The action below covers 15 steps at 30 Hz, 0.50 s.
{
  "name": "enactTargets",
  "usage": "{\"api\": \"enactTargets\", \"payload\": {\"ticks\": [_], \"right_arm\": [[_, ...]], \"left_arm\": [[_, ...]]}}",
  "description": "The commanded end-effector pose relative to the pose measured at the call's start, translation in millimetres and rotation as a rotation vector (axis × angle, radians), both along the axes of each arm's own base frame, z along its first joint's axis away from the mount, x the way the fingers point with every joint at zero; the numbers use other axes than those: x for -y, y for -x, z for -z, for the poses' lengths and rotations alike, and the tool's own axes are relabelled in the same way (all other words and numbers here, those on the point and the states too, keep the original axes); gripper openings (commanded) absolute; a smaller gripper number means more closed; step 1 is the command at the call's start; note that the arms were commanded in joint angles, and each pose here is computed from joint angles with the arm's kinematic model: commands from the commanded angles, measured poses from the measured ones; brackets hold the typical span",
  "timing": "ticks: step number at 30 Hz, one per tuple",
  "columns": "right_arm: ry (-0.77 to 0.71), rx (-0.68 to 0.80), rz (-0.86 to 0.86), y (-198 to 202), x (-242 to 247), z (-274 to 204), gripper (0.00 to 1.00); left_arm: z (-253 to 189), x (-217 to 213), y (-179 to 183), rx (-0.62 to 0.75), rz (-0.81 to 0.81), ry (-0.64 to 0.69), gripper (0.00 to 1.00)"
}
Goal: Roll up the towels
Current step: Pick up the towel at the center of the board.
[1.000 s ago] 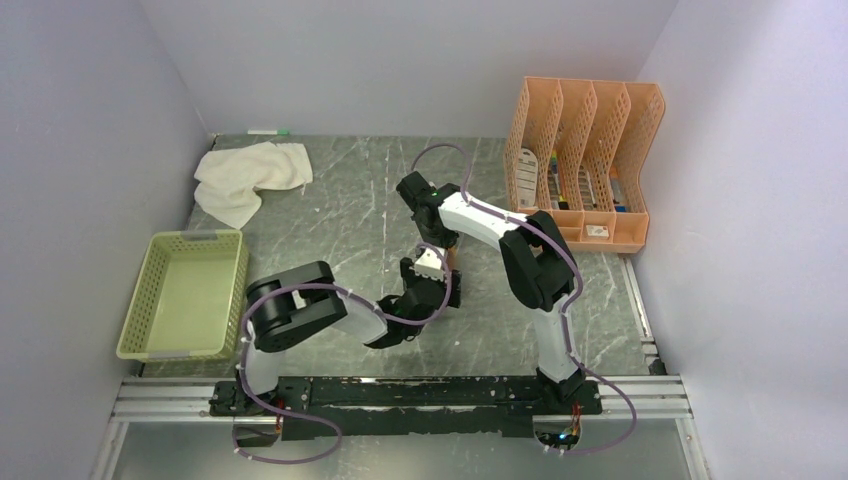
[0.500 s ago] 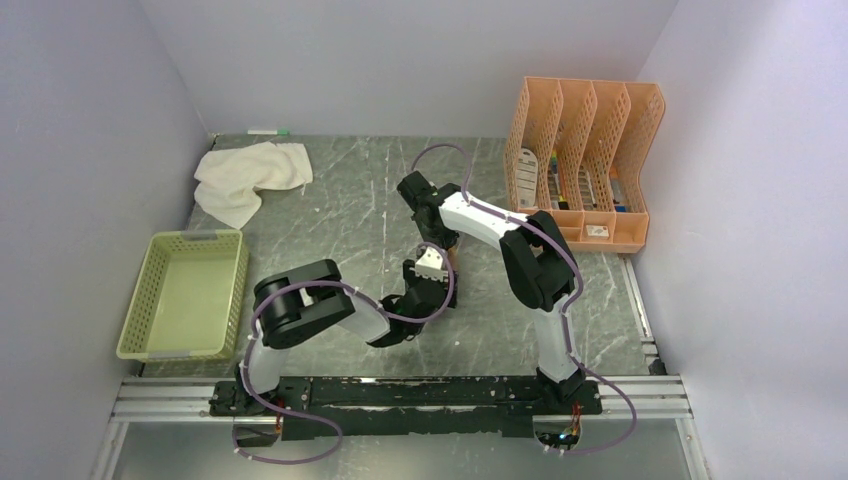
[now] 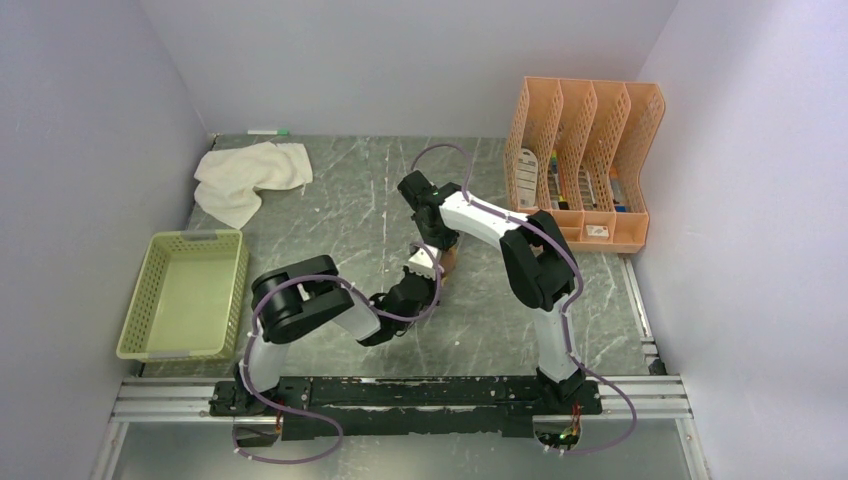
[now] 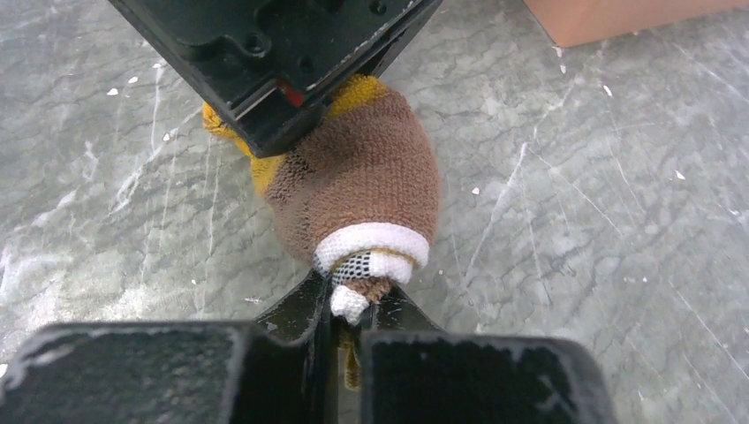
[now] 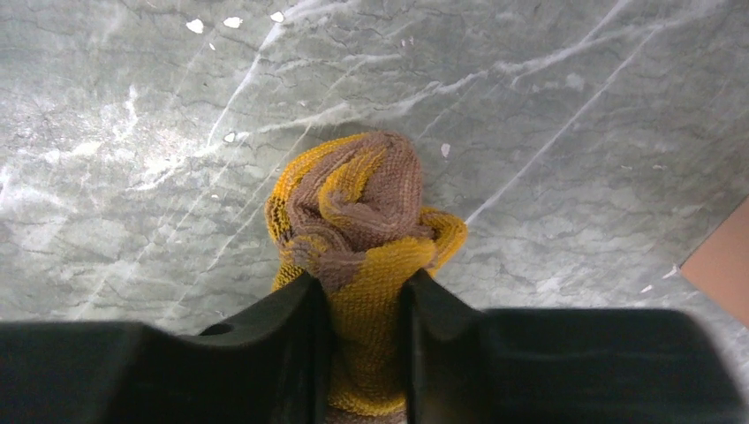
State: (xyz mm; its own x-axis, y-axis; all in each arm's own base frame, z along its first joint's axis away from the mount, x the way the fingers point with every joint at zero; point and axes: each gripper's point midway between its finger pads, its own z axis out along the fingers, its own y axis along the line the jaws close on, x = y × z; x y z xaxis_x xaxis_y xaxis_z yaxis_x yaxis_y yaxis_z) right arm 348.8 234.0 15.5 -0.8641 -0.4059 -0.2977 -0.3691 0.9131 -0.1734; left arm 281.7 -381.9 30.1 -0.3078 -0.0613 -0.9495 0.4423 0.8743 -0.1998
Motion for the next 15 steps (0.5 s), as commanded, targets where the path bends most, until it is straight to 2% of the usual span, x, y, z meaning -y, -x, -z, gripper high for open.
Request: {"api": "enactTargets", "payload": {"ticks": [1,3,4,5,6,10,15], "right_arm": [[-0.001,-0.294,-0.018,61,2,82,0.33],[-0.029,-0.284,-0.022,57,-2,77,0.49],[-0.055,-0.280,-0.024,53,-5,73,0.66],[-0.084,-0.276,-0.023,48,-9,68,0.95],[-0.109,-0.264,-0.017,41,-10,62,0.99],[-0.188,-0.152,0.034,-1,-7,23,1.00],[-0.298,0.109,0.234,-70,41,-53,1.00]], "left_arm": [[-13,7,4,0.046,0.122,0.097,0.07],[-16,-1,9,0.047,0.139,0.126,0.07],[-18,-4,11,0.050,0.145,0.132,0.07],[-19,-7,13,0.052,0.153,0.132,0.07],[-20,-9,15,0.052,0.159,0.131,0.07],[-25,-18,23,0.041,0.169,0.131,0.07],[-34,-38,33,0.031,0.151,0.153,0.07]]}}
